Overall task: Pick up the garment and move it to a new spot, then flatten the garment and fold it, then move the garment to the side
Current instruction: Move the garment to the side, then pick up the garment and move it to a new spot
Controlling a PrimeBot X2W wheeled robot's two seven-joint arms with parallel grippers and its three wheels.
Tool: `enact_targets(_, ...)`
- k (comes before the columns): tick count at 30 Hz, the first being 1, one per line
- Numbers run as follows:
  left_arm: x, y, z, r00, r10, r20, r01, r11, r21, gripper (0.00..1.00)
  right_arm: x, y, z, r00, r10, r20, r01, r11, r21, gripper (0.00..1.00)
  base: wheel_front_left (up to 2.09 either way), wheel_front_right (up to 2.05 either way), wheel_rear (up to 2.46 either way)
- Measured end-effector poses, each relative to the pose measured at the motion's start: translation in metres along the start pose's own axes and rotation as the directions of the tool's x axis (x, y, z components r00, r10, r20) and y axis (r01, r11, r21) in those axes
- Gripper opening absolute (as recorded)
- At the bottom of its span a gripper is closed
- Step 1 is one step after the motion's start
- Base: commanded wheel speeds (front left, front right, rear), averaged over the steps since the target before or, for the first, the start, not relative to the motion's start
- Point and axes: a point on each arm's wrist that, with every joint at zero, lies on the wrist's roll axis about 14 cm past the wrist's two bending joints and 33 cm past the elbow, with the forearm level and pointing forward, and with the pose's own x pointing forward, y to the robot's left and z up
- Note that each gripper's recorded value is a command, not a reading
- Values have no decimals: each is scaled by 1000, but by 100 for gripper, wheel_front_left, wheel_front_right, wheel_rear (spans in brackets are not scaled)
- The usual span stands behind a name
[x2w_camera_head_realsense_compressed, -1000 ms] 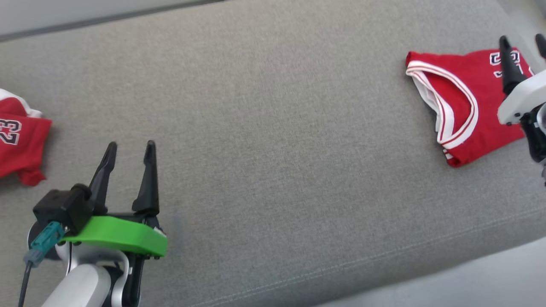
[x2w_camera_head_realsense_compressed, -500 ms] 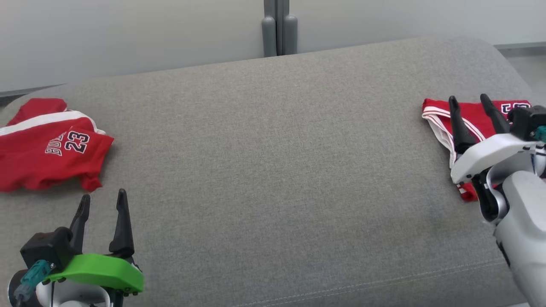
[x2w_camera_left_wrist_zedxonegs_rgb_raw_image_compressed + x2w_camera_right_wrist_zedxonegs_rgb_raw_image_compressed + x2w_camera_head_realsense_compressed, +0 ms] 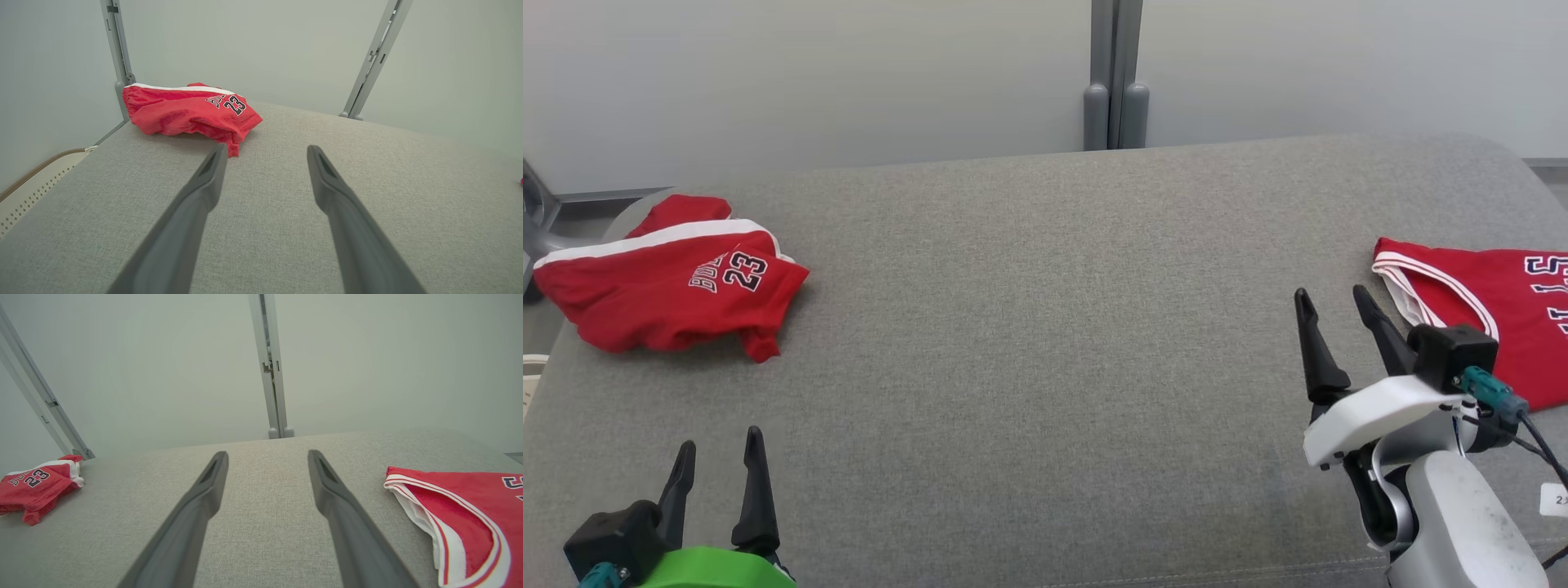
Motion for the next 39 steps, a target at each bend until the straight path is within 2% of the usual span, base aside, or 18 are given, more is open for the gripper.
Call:
enact_targets(11, -13, 0, -8, 1000, 0, -10, 1, 1000, 30, 100, -27, 27, -7, 999, 26, -36, -26, 999, 19, 100, 0, 0, 0)
enact_targets(25, -8, -14, -9, 998, -57, -17, 58, 998, 35, 100, -43, 33, -11, 998, 32, -54, -30, 999, 45, 100, 0, 0, 0)
enact_targets(39, -10, -15, -11, 998, -64, -24, 65, 997, 37, 100, -44, 34, -10, 998, 37, -46, -34, 998, 54, 100, 0, 0, 0)
